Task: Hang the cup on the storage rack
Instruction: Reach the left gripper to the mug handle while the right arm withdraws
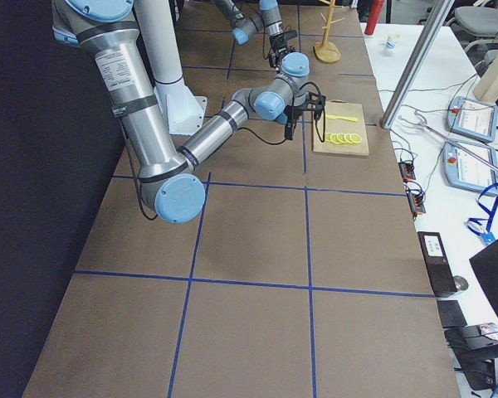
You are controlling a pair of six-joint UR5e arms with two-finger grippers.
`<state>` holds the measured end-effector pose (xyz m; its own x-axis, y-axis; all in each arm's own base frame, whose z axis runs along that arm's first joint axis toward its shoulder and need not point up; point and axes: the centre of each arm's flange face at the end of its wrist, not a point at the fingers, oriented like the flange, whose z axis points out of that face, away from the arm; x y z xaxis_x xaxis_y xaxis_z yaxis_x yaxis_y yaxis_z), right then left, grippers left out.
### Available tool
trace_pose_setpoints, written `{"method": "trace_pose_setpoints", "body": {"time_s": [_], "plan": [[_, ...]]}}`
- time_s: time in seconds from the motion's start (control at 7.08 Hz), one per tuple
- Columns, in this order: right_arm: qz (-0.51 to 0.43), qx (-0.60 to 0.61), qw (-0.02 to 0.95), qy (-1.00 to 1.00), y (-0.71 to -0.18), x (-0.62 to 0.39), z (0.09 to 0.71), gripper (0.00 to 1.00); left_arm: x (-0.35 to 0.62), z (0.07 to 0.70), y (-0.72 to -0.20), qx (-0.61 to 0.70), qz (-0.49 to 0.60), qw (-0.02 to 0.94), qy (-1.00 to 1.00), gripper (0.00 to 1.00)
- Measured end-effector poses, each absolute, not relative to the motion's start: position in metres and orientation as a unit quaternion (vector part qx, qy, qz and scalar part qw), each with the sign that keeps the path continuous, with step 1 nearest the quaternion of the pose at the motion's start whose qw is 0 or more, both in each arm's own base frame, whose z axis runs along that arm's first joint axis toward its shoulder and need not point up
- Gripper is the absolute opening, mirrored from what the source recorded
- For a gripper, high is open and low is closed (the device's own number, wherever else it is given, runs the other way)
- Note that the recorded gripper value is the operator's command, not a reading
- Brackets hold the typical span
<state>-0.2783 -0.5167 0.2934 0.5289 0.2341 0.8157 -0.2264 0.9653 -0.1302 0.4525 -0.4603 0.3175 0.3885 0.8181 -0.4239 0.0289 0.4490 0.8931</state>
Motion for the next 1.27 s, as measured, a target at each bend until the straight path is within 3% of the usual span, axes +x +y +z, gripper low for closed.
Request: {"method": "trace_pose_setpoints", "body": {"time_s": [0.85, 1.27], "plan": [[0.127, 0.007, 0.875, -0.467, -0.523, -0.265, 0.296, 1.0, 0.534, 0.312, -0.437, 0.473, 0.309, 0.655, 0.502, 0.92], [0.126, 0.008, 0.874, -0.469, -0.523, -0.263, 0.293, 1.0, 0.554, 0.303, -0.438, 0.48, 0.301, 0.659, 0.494, 0.77]]}}
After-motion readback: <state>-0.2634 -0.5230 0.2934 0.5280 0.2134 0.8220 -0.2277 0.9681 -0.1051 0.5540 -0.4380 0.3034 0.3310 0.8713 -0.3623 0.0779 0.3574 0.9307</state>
